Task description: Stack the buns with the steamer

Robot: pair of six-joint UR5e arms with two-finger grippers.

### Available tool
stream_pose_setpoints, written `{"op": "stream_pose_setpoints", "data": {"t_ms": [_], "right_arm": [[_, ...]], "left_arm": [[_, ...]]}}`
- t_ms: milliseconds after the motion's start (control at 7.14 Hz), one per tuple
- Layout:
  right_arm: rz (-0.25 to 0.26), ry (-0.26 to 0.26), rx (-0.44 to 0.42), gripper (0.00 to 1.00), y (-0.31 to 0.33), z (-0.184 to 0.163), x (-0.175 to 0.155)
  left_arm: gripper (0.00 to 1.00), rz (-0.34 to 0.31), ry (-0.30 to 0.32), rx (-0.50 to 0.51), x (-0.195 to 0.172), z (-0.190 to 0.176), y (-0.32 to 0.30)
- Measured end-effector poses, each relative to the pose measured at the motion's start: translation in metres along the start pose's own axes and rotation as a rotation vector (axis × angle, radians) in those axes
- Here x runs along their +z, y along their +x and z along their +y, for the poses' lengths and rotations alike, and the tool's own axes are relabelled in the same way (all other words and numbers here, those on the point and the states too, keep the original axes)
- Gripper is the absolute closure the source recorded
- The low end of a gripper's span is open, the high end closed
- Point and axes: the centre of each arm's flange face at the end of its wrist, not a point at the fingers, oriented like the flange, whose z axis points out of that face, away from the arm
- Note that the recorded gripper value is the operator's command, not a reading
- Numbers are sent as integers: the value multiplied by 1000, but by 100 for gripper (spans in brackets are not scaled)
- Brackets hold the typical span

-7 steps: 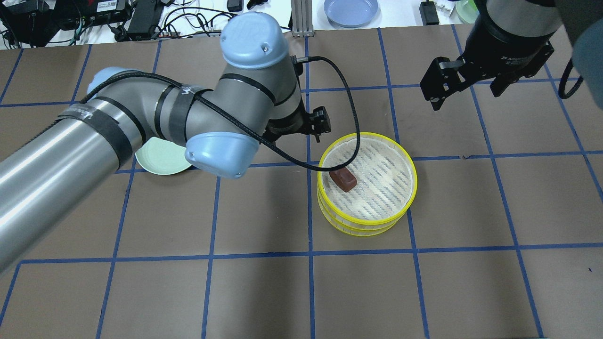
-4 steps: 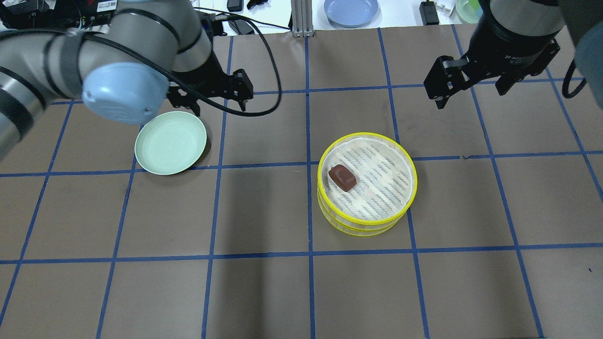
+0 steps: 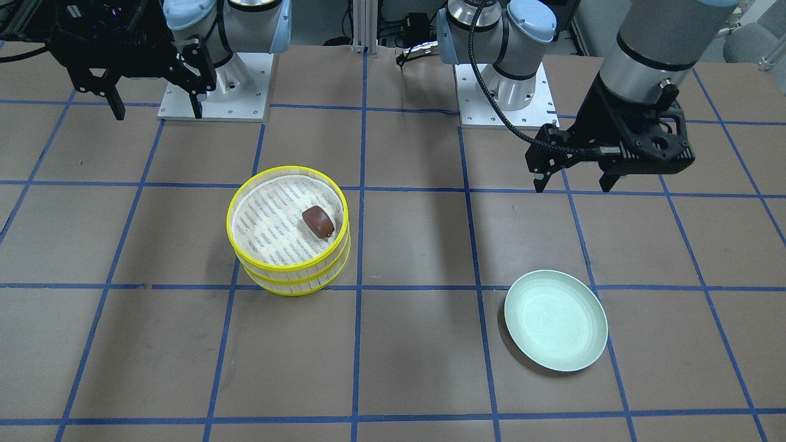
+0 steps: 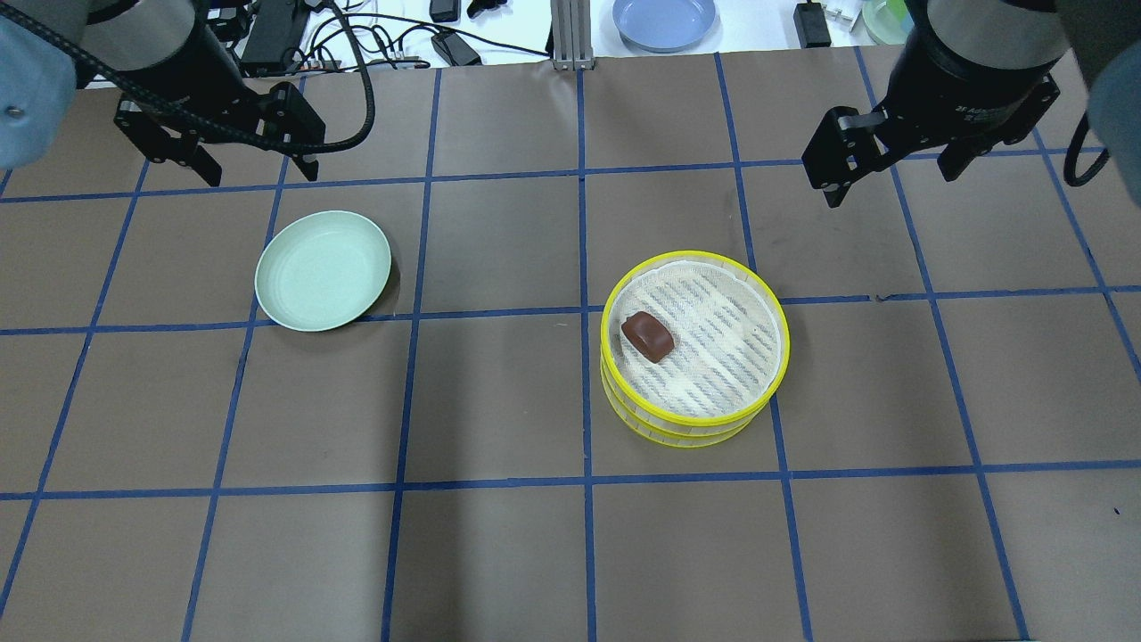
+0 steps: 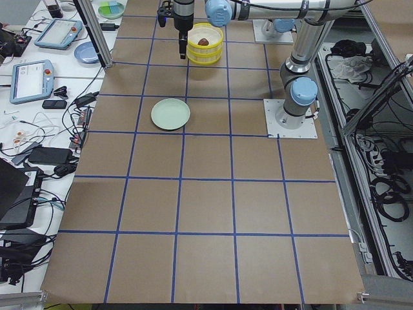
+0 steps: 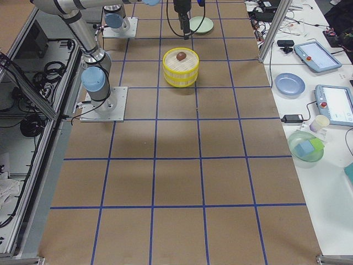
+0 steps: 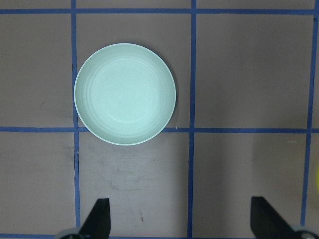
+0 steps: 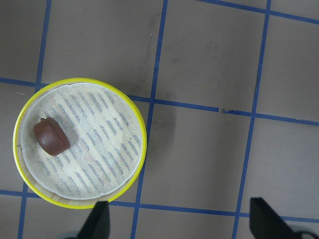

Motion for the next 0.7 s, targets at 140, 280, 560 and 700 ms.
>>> {"op": "stream_pose_setpoints", "data": {"t_ms": [140, 280, 560, 700], "right_arm": [[0, -2, -2, 0, 0, 0, 0], [-1, -4, -5, 0, -1, 1, 1], [-2, -7, -9, 0, -2, 1, 1], [-2, -8, -10, 0, -2, 1, 1]], "left_arm": [[0, -1, 7, 0, -9, 9, -1], [0, 2, 5, 0, -10, 13, 0], [0, 5, 2, 1, -10, 15, 0], [0, 5, 2, 2, -10, 16, 1]]}}
